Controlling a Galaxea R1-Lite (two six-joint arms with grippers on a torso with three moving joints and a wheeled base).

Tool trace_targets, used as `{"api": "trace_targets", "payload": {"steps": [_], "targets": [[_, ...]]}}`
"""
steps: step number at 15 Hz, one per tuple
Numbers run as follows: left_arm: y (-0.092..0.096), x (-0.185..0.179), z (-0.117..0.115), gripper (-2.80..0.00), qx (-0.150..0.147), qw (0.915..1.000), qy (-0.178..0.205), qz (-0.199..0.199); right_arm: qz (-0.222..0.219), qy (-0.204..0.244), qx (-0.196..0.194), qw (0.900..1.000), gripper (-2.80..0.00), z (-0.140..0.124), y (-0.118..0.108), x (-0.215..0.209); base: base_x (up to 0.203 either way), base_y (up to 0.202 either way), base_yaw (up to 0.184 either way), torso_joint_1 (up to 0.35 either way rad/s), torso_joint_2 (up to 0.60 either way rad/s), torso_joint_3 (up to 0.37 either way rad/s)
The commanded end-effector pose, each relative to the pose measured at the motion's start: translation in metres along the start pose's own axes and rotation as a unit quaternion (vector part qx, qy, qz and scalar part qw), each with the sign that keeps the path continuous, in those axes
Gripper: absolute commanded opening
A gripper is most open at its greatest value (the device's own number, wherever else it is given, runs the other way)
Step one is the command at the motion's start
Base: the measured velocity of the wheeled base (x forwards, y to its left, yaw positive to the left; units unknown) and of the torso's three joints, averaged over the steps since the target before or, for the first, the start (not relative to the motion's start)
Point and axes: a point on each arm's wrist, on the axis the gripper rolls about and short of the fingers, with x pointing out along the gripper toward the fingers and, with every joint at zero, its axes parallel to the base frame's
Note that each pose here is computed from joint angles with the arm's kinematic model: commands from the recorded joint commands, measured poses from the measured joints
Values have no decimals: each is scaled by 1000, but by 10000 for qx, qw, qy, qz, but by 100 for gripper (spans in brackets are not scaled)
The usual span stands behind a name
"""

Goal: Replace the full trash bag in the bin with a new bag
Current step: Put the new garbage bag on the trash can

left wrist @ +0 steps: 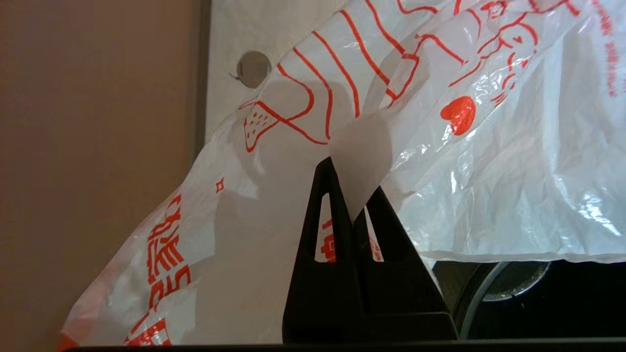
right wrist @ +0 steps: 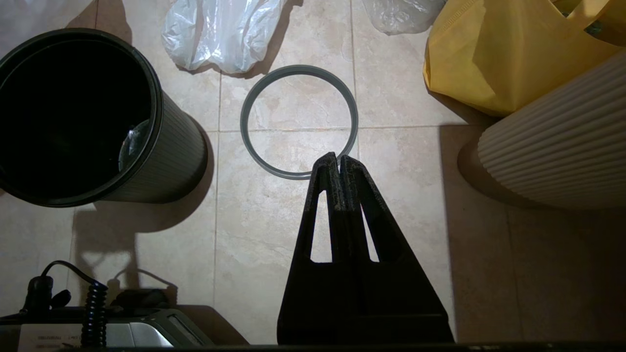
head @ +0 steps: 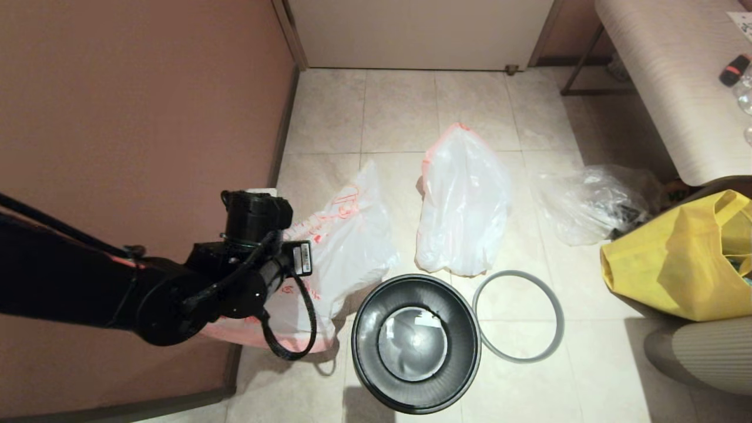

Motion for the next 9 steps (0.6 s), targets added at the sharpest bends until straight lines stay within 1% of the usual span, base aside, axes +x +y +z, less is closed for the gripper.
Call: {"api": "trace_targets", "payload": {"steps": [1, 2, 3, 4, 5, 6, 8, 9], "targets": [[19, -33, 20, -280, -215, 9989, -421, -71, 2, 6, 2, 10000, -280, 0, 0, 0, 0, 0, 0, 0, 0, 0], [25, -46, 23, -280, -172, 9984, -515, -121, 2, 6, 2, 10000, -280, 0, 0, 0, 0, 0, 0, 0, 0, 0], [28, -62, 24, -280, -125, 9978, -599, -243, 2, 6, 2, 10000, -280, 0, 0, 0, 0, 0, 0, 0, 0, 0], [29, -78, 24, -280, -23, 9973, -603, -424, 2, 6, 2, 10000, -280, 0, 0, 0, 0, 0, 0, 0, 0, 0], [28, -95, 18, -280, 239, 9967, -398, -661, 2, 6, 2, 10000, -280, 0, 0, 0, 0, 0, 0, 0, 0, 0], [27, -109, 14, -280, 439, 9942, -241, -949, 2, 6, 2, 10000, -280, 0, 0, 0, 0, 0, 0, 0, 0, 0], [22, -132, 11, -280, 651, 9861, -165, -1519, 2, 6, 2, 10000, -280, 0, 0, 0, 0, 0, 0, 0, 0, 0], [18, -140, 9, -280, 736, 9822, -133, -1723, 1, 6, -6, 10000, -280, 0, 0, 0, 0, 0, 0, 0, 0, 0]]}}
